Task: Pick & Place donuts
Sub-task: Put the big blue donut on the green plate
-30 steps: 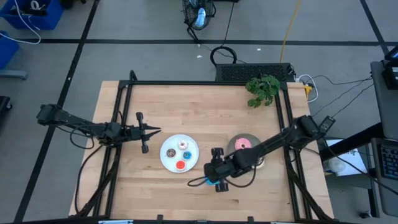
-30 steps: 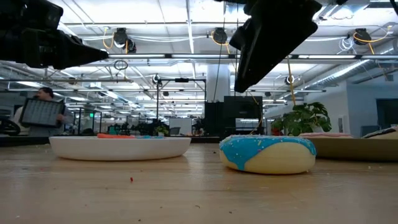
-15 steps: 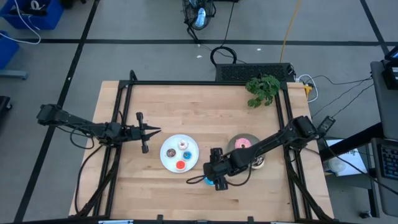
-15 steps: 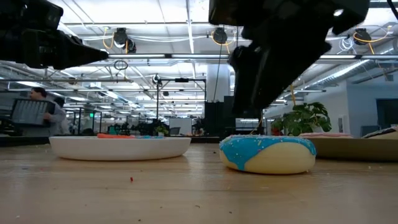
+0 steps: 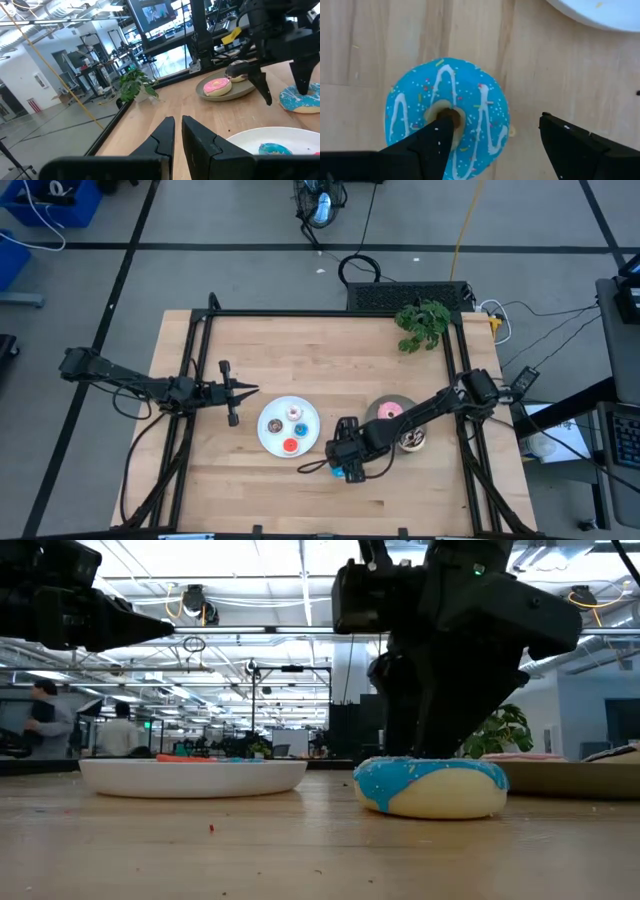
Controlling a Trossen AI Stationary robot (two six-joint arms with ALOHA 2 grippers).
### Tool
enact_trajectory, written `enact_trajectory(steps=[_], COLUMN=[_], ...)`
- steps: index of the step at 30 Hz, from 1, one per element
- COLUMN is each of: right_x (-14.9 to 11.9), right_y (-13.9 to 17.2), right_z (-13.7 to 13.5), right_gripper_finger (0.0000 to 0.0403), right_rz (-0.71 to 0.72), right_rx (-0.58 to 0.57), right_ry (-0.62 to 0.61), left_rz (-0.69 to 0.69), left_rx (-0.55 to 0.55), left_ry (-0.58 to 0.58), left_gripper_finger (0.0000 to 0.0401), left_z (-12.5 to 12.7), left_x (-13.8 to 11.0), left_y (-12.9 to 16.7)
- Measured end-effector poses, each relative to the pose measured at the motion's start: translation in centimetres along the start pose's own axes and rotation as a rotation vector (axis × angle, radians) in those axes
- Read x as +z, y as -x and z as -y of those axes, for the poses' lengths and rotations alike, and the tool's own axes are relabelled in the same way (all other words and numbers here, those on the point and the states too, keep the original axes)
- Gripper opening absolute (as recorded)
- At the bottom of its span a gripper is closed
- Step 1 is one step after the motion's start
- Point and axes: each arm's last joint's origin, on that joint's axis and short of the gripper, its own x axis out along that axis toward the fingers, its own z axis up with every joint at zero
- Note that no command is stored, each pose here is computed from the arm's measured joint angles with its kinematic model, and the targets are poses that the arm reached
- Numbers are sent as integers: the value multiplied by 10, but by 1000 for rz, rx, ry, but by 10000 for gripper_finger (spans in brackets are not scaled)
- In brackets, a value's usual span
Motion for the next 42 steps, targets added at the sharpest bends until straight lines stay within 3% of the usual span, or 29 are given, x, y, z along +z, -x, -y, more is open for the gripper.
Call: enact_trajectory(steps=[15,19,24,31,42], right_x=[-7,-4,-1,2,-8], right_y=[-37,-26,-15,20,111], right_z=[-2,-1,-1,1,12], right_gripper_finger=[264,227,142,17,26], right_rz=[-92,-59,-22,23,138], right_rx=[17,25,36,101,147], right_ry=[32,8,3,-32,-195], left_rz=[0,0,0,0,0], left_rx=[0,0,1,0,1], left_ry=[0,0,0,0,0], left_gripper_finger=[42,42,42,42,42], left_z=[0,0,0,0,0], left_x=[0,0,0,0,0], left_y=[0,0,0,0,0])
